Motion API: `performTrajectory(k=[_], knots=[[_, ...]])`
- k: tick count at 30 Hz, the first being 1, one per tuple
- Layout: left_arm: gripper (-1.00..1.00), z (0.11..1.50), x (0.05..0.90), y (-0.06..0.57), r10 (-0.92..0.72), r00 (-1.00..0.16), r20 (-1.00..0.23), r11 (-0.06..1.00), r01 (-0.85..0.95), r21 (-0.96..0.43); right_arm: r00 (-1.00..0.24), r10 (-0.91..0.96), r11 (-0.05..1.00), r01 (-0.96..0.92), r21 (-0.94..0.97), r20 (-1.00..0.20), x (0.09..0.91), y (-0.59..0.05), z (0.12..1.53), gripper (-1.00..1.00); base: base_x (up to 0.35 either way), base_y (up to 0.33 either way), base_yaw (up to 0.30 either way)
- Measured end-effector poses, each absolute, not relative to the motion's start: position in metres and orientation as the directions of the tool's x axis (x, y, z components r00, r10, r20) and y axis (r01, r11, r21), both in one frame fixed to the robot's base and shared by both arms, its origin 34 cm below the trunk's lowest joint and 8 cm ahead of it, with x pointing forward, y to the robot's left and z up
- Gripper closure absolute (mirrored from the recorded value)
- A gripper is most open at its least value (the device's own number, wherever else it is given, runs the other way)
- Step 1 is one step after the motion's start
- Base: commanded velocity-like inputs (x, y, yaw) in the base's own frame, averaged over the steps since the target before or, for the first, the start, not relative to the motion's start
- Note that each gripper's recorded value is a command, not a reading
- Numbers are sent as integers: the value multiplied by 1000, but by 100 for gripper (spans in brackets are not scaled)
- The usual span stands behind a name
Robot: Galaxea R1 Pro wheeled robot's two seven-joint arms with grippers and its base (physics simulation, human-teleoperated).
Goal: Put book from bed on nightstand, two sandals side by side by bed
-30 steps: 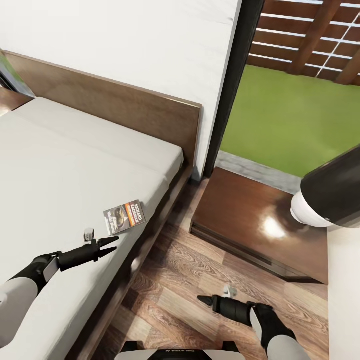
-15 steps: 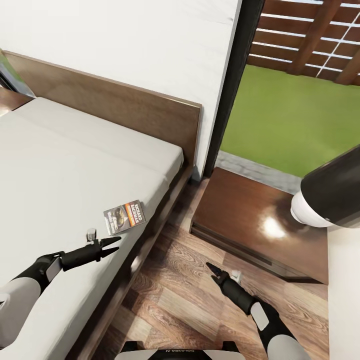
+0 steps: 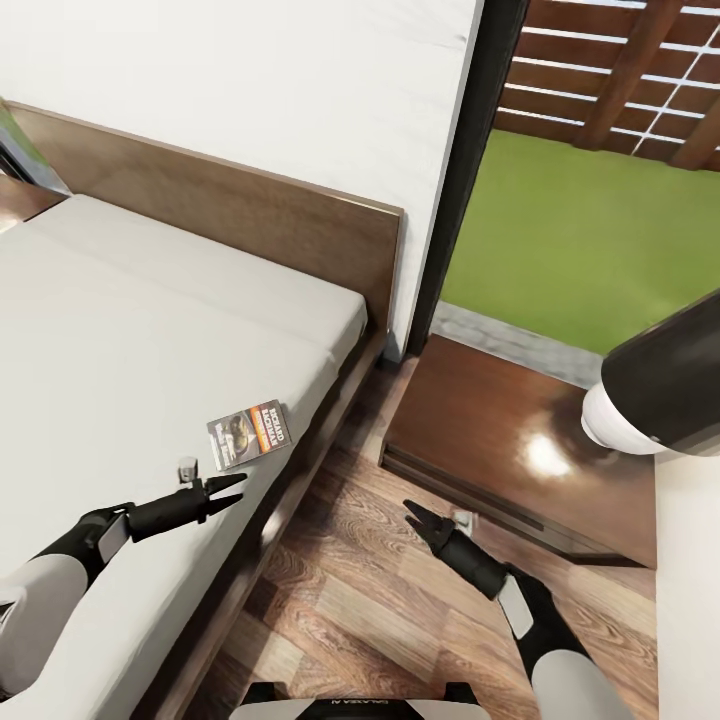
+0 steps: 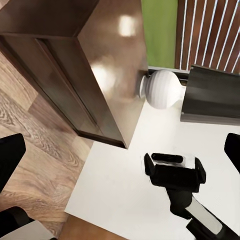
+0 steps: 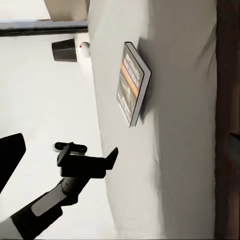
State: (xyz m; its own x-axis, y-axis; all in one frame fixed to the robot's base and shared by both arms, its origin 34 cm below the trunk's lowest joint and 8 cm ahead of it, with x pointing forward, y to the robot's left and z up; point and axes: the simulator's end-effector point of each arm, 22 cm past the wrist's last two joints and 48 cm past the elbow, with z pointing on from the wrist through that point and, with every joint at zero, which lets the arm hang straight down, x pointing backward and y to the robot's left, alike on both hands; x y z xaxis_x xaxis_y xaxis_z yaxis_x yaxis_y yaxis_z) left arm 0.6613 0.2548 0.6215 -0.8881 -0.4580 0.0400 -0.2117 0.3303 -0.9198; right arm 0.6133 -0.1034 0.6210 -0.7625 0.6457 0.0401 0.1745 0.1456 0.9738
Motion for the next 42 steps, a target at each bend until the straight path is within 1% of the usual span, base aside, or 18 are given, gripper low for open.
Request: performTrajectory(k=[3, 9, 35, 42], knots=[[-100, 621, 661, 254, -457, -888, 40, 330, -212, -920, -802, 597, 112, 122, 986, 31, 610, -86, 635, -100, 0, 0, 0], [-100, 622, 661, 250, -456, -889, 43, 324, -211, -922, -820, 572, 82, 100, 992, 35, 605, -75, 643, -100, 0, 0, 0], [-100, 621, 660, 249, -455, -889, 45, 324, -212, -922, -818, 574, 79, 104, 991, 40, 604, -73, 642, -100, 0, 0, 1], [-100, 621, 660, 249, -455, -890, 45, 324, -212, -922, -818, 574, 79, 104, 991, 40, 604, -73, 642, -100, 0, 0, 170]])
